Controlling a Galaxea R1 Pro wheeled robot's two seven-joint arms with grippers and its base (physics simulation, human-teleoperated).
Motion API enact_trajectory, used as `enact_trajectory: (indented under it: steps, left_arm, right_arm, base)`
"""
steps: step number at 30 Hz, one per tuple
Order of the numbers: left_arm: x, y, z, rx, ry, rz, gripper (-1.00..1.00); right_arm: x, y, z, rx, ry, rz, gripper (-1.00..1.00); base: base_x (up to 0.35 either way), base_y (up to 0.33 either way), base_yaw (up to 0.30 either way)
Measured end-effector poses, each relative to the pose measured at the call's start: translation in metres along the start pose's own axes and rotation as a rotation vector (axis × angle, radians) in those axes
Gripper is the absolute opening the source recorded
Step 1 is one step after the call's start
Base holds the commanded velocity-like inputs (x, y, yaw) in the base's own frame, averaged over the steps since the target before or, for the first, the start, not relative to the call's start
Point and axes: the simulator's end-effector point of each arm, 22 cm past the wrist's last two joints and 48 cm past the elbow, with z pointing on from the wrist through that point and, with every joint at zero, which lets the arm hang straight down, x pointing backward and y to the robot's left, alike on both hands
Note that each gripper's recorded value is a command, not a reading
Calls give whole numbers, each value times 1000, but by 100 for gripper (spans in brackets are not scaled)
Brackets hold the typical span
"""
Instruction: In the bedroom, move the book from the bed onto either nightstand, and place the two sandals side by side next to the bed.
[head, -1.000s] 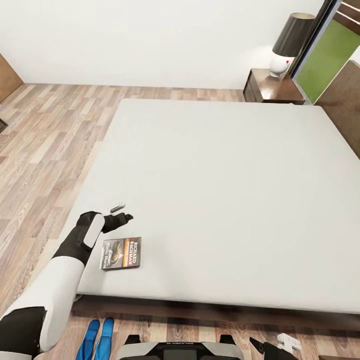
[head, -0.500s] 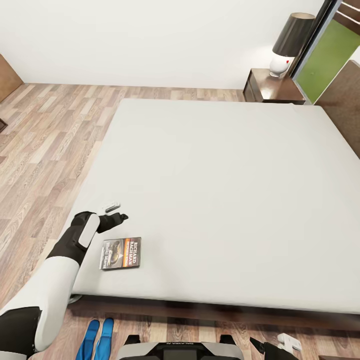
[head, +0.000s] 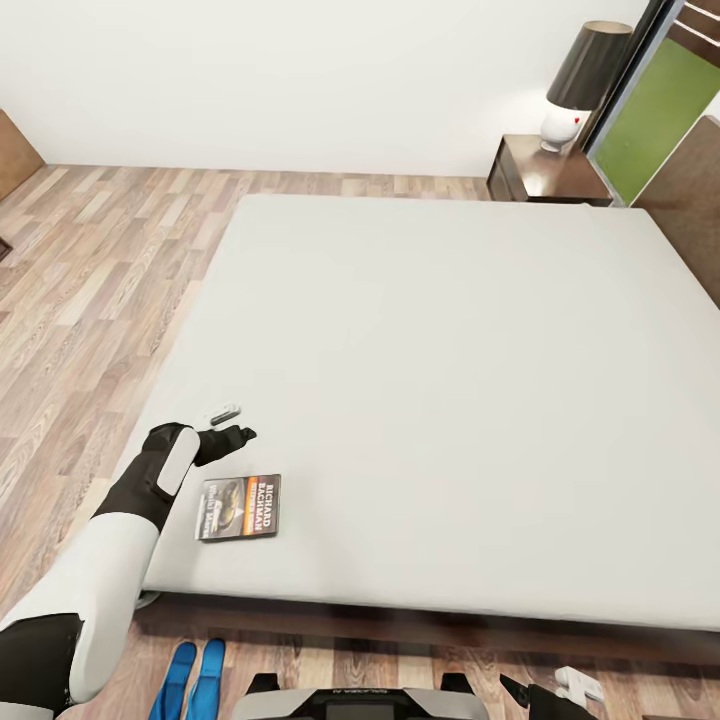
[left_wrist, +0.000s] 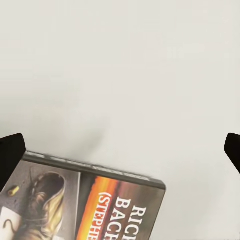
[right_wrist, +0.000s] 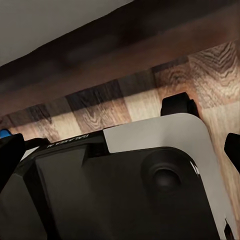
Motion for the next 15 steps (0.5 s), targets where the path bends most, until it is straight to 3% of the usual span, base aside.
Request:
enact_trajectory:
  steps: [15]
  left_arm:
    - [4,2,19,3,0,-1,100]
  right_arm:
    - [-2,-6,19,0,-1,0,100]
  base:
    - [0,0,0]
